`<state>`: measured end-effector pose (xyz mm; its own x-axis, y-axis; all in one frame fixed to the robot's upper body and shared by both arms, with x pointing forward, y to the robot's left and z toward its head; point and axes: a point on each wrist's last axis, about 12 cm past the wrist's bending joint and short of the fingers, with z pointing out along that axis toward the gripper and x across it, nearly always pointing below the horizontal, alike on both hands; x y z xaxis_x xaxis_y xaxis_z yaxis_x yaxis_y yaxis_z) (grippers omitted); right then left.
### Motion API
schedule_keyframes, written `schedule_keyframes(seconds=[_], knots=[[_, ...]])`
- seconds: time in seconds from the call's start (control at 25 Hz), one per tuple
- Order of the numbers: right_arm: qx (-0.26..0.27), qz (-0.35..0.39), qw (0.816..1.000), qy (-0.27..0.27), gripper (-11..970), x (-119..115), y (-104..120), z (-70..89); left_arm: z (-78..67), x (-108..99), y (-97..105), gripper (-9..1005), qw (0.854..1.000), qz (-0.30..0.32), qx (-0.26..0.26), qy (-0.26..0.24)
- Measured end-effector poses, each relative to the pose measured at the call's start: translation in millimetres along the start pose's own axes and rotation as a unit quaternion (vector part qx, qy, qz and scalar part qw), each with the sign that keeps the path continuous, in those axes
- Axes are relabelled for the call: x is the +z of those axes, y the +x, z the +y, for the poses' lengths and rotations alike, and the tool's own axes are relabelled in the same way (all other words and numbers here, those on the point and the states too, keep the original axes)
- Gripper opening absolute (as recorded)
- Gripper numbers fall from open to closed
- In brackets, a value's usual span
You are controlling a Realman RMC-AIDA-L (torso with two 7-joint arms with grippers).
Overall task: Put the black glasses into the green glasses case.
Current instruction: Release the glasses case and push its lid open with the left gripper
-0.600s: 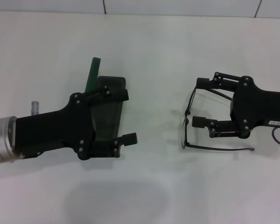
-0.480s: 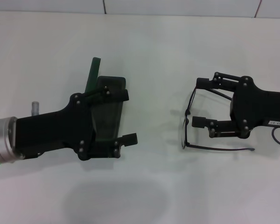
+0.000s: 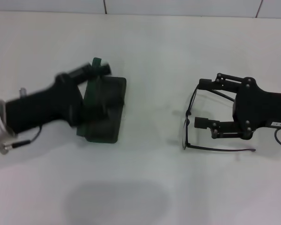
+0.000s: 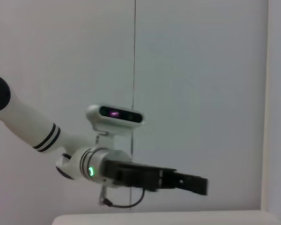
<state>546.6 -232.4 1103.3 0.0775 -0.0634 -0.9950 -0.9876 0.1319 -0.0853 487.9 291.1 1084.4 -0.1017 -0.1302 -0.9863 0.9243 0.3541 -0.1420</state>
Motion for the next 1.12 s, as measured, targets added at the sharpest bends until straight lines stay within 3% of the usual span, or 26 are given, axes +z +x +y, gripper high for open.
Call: schedule_keyframes(seconds=[0.04, 0.08, 0.2, 0.32, 0.56, 0.72, 1.12], knots=[[0.000, 0.000, 1.000, 0.003, 814, -1.2, 0.1, -0.3, 8.1, -0.6, -3.2, 873, 0.999, 0.010, -0.033, -0.023], [0.000, 0.000, 1.000, 0.003, 814, -1.2, 0.1, -0.3, 8.1, -0.6, -3.2, 873, 0.999, 0.010, -0.033, -0.023], [0.000, -0.001, 1.000, 0.013, 814, -4.9, 0.5, -1.2, 40.4, 0.2, -20.8, 872, 0.982, 0.087, -0.141, -0.095], [-0.001, 0.002, 1.000, 0.019, 814, -9.3, 1.7, -0.9, 52.0, 2.9, -36.9, 872, 0.969, 0.136, -0.169, -0.121], [-0.005, 0.003, 1.000, 0.020, 814, -10.7, 2.1, -0.7, 55.9, 16.2, -61.1, 869, 0.939, 0.232, -0.187, -0.173], [-0.009, 0.003, 1.000, 0.021, 814, -11.5, 3.2, 0.6, 55.9, 25.2, -59.1, 867, 0.918, 0.283, -0.190, -0.201], [-0.024, 0.000, 0.999, 0.024, 814, -13.2, 6.9, 6.4, 62.0, 38.1, -51.0, 860, 0.892, 0.337, -0.189, -0.235]])
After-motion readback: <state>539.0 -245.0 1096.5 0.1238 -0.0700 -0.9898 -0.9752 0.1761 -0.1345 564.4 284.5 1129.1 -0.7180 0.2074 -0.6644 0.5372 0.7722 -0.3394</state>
